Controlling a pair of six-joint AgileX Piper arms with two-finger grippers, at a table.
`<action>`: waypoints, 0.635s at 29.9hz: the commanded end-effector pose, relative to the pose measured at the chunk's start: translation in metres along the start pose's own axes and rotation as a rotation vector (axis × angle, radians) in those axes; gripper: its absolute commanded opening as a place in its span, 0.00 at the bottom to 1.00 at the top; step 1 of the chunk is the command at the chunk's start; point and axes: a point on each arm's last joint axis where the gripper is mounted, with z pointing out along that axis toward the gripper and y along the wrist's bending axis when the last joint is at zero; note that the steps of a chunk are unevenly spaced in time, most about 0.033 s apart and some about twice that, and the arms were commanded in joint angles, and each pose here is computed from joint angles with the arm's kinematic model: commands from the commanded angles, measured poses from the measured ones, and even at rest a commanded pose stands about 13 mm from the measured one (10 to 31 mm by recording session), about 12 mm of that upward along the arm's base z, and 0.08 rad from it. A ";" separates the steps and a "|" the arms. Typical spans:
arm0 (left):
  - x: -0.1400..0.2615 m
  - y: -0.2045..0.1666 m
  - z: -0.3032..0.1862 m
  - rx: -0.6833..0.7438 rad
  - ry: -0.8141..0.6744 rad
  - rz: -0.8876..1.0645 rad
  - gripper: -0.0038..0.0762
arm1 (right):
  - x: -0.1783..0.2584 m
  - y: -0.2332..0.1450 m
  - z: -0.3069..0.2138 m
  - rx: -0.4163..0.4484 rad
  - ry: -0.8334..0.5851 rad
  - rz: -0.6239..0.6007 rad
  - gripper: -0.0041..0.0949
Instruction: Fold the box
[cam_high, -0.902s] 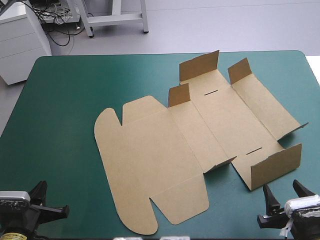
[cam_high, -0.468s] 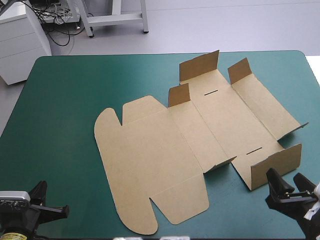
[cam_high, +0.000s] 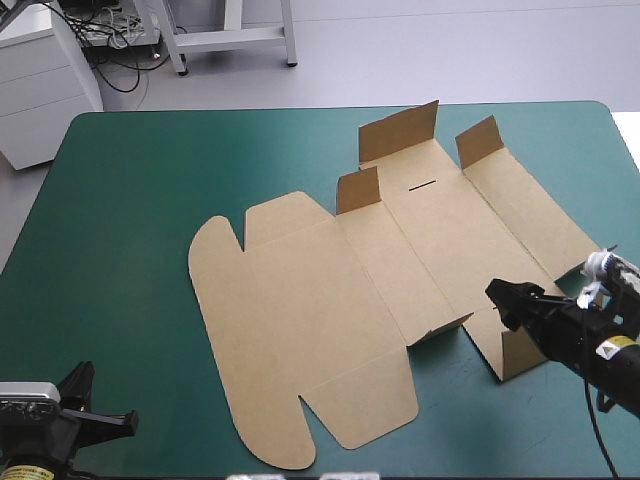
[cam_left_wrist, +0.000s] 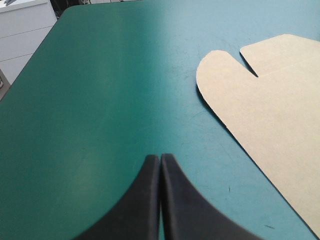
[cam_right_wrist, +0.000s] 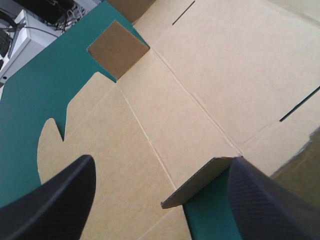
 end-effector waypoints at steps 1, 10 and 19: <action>-0.012 0.000 -0.001 0.007 -0.074 -0.010 0.01 | -0.017 0.007 0.019 -0.042 0.012 0.067 0.73; -0.012 0.000 -0.001 0.007 -0.074 -0.010 0.01 | -0.018 -0.005 0.069 0.034 0.250 0.333 0.67; -0.012 0.000 -0.001 0.007 -0.074 -0.010 0.01 | 0.004 0.002 0.090 0.195 0.331 0.362 0.62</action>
